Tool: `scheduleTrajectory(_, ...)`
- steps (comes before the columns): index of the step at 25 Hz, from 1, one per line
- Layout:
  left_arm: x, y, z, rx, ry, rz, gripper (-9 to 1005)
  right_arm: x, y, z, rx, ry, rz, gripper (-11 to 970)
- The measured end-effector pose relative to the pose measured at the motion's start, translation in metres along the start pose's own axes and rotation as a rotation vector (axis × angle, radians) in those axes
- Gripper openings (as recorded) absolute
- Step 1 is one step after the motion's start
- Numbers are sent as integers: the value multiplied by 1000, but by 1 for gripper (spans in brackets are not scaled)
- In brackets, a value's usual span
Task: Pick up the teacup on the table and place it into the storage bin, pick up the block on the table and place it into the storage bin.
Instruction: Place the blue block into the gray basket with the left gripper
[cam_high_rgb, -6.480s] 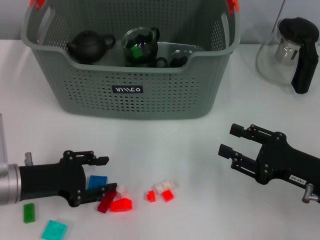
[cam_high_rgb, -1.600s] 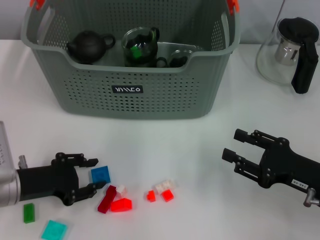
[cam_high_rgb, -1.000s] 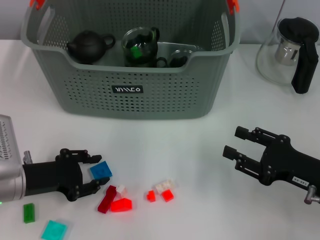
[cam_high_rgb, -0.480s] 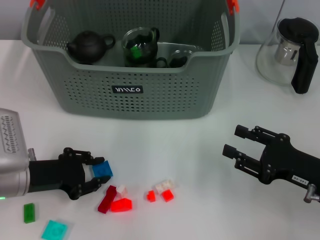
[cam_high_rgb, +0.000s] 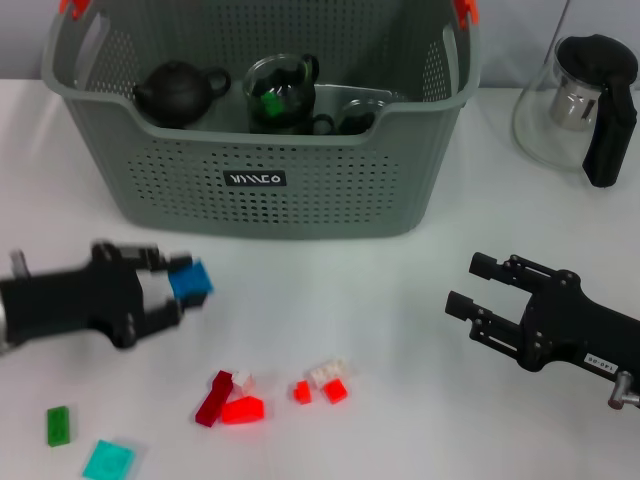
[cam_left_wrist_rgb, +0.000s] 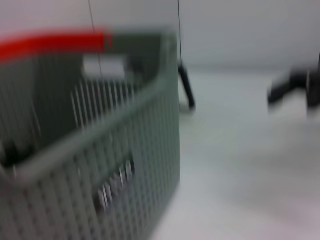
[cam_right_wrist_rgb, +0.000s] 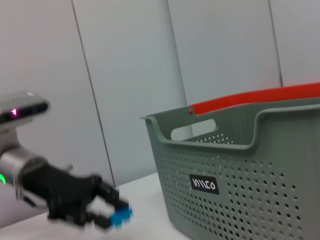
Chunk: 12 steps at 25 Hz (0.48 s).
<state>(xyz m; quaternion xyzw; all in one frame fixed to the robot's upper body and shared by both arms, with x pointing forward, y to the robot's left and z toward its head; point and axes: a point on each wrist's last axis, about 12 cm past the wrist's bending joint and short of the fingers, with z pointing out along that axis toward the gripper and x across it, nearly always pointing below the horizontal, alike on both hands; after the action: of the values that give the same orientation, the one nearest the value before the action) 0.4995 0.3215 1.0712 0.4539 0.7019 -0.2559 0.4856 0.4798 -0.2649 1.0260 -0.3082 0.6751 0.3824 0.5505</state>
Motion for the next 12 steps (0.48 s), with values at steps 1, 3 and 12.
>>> scheduleTrajectory(1,-7,3,-5,9,-39,-12,415,0,0,0,0,0,0,639)
scheduleTrajectory(3,-24,8,-12,28,-138,-23,420,0,0,0,-1,-1,1,639)
scheduleTrajectory(12,-116,53,-19,-29,-545,-84,442,0,1,2,-12,-3,2,639)
